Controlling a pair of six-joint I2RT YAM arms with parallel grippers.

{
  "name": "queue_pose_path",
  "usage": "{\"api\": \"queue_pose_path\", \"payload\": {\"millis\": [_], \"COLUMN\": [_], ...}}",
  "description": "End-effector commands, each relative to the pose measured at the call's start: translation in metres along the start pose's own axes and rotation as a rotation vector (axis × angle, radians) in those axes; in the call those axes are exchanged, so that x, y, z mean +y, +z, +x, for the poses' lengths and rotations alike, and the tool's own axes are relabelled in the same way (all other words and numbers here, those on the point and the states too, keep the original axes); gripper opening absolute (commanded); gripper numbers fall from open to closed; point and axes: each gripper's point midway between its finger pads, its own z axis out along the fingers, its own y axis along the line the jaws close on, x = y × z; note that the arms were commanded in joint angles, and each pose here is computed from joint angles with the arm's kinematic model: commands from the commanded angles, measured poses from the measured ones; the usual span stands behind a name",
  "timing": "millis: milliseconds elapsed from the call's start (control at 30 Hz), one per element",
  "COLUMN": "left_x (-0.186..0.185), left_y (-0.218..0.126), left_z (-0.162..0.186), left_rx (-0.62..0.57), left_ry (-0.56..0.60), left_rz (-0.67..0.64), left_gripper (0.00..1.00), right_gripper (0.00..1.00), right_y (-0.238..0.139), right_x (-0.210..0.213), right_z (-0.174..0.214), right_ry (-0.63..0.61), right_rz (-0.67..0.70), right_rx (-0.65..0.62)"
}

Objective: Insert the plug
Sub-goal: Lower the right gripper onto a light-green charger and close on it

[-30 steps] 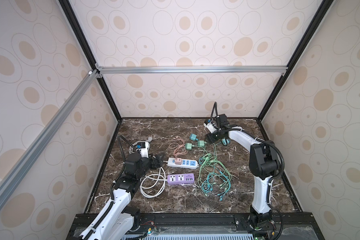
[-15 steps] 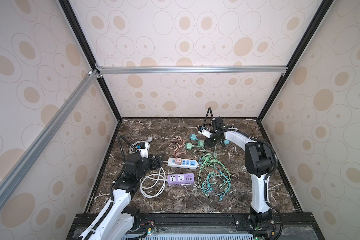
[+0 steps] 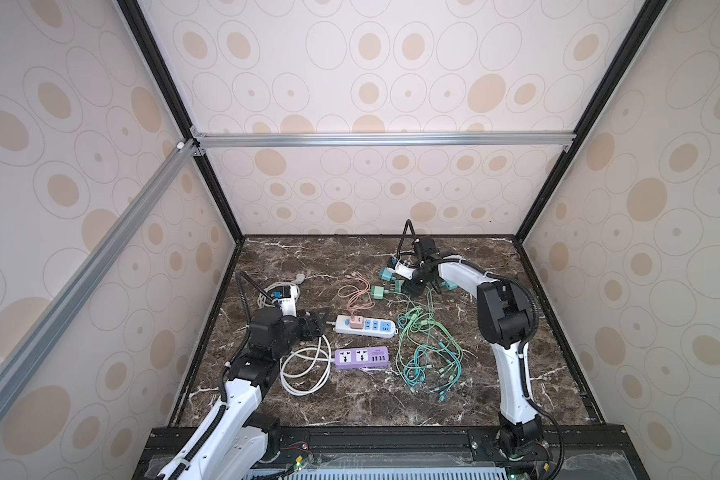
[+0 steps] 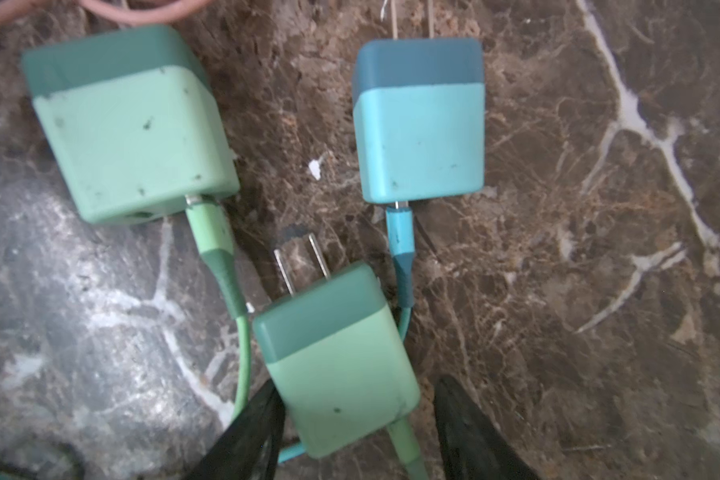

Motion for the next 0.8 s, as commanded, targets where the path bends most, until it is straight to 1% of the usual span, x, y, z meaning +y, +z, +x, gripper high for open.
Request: {"api": "queue_pose_path", "payload": {"millis": [0,233,433,500,633,767], "left_x": [-0.009,-0.01,-0.011,-0.011,-0.011,-0.011], "left_y": [-0.006,-0.005,-0.006,-0.006,-0.006,-0.006], "left_z": [-0.019,-0.018,-0.018,-0.018,-0.018,-0.019], "left_rx": [-0.045,-0.044,-0.043,-0.043,-0.045,-0.047], "left_ry": [0.033,0.033,0.035,0.035,0.033,0.033], "left_rz": [0.014,0.024,0.026,0.025,0.027,0.028], "left_gripper": [0.84,0.84,0.83,0.83,0.84,0.84], "right_gripper": [0.59,0.56,0.51,0.47,0.35,0.27], "right_y": [0.005,0.011,0.014,0.013,0.006,-0.007], "right_x": [0.01,0.016,0.017,0.015,0.01,0.006], "right_z": [-0.007,-0.01,-0.006,-0.006,-0.009,-0.015], "right_ry": [-0.034,-0.049,-0.056,-0.051,-0.036,-0.004], "right_rz": [-0.047,-0.062,-0.062,-0.055,-0.024,0.014], "right_rx": [-0.013,-0.006,0.029,0.033,0.023,-0.002]}}
